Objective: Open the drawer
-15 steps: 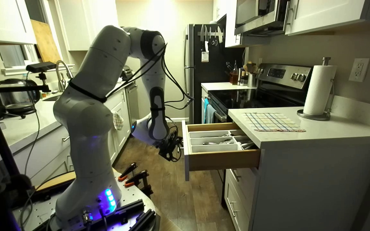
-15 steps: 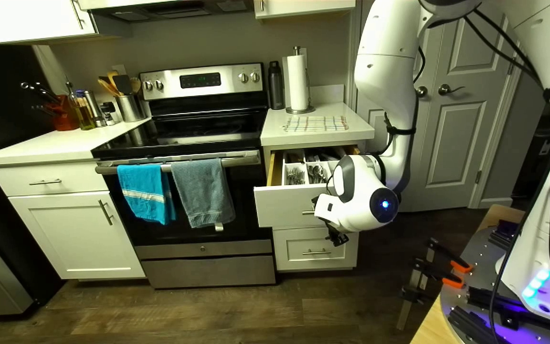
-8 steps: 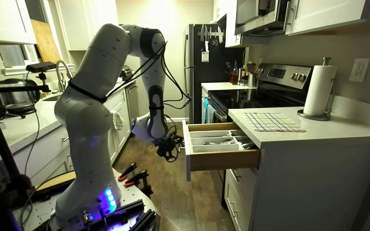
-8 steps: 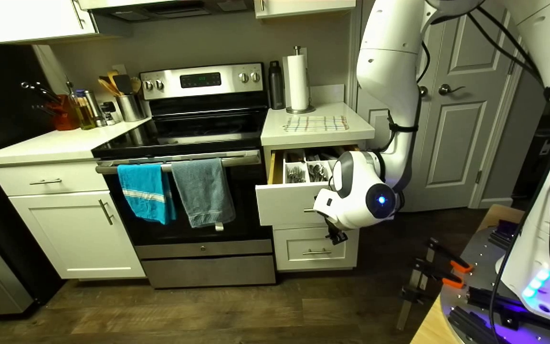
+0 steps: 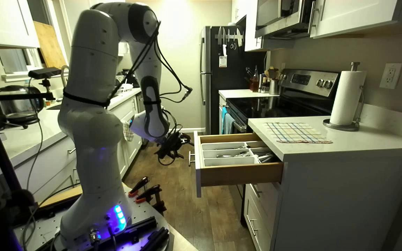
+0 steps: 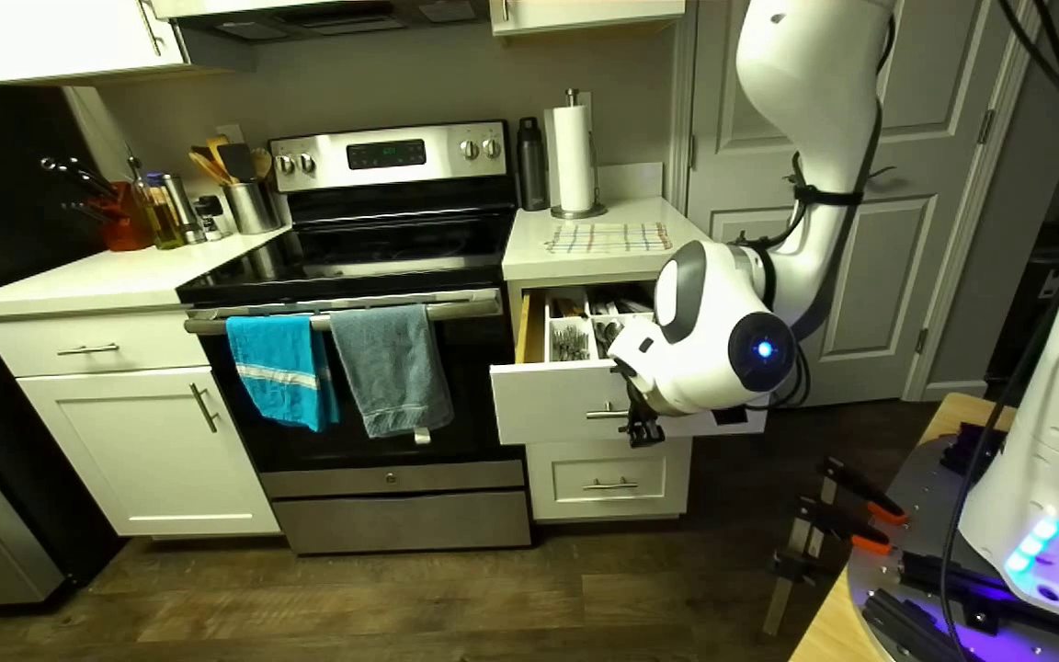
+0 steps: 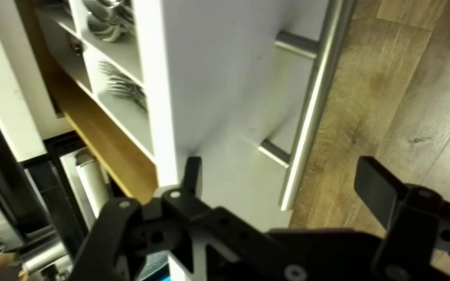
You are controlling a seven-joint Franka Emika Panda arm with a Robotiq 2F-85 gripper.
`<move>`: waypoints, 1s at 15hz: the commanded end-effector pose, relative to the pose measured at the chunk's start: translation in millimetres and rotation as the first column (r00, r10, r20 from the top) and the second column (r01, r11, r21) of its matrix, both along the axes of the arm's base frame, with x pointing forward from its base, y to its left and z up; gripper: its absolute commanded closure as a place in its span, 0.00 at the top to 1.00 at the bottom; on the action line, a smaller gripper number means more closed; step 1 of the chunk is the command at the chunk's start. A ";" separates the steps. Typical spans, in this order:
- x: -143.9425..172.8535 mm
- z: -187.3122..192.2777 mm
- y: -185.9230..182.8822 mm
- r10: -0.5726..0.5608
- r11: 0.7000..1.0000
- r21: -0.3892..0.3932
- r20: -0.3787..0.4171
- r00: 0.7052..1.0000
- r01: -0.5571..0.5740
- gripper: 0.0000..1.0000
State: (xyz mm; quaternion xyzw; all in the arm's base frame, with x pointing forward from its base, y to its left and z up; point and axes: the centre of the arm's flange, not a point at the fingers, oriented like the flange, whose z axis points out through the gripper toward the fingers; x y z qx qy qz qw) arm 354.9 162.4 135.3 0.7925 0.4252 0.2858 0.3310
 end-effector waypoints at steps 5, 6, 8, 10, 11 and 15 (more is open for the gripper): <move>-21.9 88.1 16.6 -0.041 0.999 0.005 0.203 0.978 0.041 1.00; -20.4 94.5 15.5 -0.054 0.999 0.013 0.226 0.973 0.053 1.00; -15.6 106.4 7.2 -0.096 0.995 0.045 0.265 0.959 0.087 1.00; -10.2 118.5 -5.7 -0.155 0.985 0.111 0.288 0.945 0.128 1.00; -7.2 123.9 -13.7 -0.196 0.976 0.151 0.306 0.932 0.156 1.00; -0.5 140.0 -34.7 -0.312 0.938 0.264 0.359 0.880 0.225 1.00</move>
